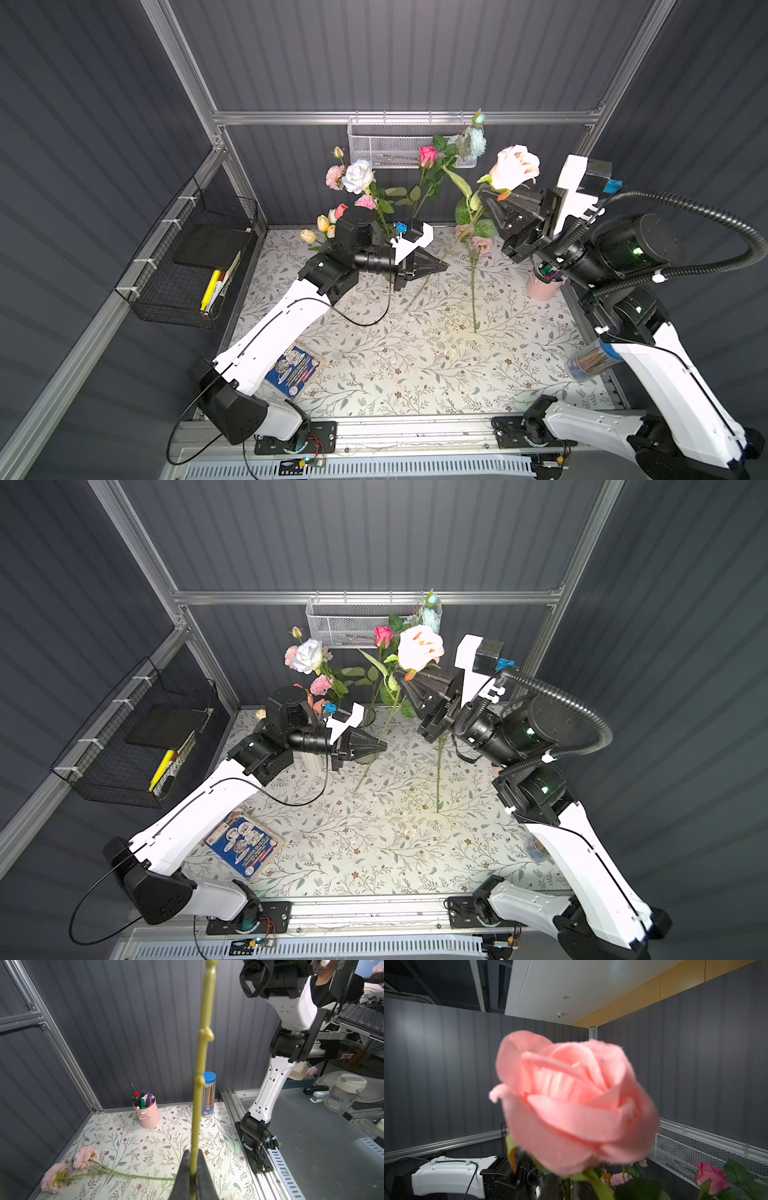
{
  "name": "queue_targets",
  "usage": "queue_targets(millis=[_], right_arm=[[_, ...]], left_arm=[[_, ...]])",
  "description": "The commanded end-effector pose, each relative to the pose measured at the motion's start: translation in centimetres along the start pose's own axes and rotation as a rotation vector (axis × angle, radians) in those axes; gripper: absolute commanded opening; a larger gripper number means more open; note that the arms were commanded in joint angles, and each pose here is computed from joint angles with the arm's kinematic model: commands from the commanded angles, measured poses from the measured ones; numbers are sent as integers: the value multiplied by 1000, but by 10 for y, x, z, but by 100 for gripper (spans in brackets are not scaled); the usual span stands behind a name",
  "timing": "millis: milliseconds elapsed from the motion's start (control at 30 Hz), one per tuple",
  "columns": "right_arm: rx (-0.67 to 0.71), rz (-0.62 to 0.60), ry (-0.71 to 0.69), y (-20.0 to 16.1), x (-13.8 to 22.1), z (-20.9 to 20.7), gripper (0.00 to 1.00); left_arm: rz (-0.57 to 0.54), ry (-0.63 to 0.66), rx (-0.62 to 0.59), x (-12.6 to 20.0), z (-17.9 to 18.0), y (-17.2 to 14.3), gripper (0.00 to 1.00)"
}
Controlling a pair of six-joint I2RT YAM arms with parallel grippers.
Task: Pick out pink flowers from the vase
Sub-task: Place the flower at the center of the board.
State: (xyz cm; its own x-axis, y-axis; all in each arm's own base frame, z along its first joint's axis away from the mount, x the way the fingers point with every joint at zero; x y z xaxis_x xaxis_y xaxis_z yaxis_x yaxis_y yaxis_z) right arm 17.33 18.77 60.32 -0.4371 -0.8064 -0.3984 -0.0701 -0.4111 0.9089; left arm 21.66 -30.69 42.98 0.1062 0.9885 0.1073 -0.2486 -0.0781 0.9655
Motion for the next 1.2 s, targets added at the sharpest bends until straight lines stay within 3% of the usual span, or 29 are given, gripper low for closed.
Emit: queue_targets(millis=[0, 100, 200, 433, 767, 867, 933, 1133, 1167], right_arm=[[10, -25, -35, 3, 8, -1, 36], [12, -29, -65, -5, 22, -1, 65], [4, -54, -128, -15, 43, -5, 76], [-235, 57, -61, -74, 45, -9, 72], [-353, 107, -75, -110, 17, -31, 67], [-372, 102, -68, -117, 8, -36, 62], [-381, 107, -55, -120, 3, -38, 54], [-367, 117, -101, -132, 2, -47, 4], [-361, 114, -111, -133, 4, -48, 0]], left_arm=[[-27, -5, 10, 3, -9, 4, 0], [-64, 41, 6, 5, -6, 9, 0], [-83, 71, 46, 2, -1, 2, 0], [-146, 117, 69, -1, 10, 3, 0], [-149, 93, 92, -6, 6, -2, 0], [-146, 89, 97, -7, 6, -4, 0], [-143, 85, 104, -8, 7, -6, 0], [-138, 68, 110, -9, 6, -7, 0], [-137, 68, 115, -10, 6, -8, 0]])
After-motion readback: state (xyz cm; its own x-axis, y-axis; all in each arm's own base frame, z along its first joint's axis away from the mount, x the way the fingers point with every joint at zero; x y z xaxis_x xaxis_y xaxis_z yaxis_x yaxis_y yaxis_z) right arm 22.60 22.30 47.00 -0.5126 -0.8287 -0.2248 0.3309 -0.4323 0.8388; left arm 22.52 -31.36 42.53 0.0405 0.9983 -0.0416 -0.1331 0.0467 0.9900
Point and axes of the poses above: each gripper's point midway between its finger pads, its own x axis back along the fingers, its own z axis along the line the jaws close on, y = z × x, the point moved 5 cm from there along x, back along the fingers, and after that the axes turned 8 degrees about -x, right-handed, at the moved point
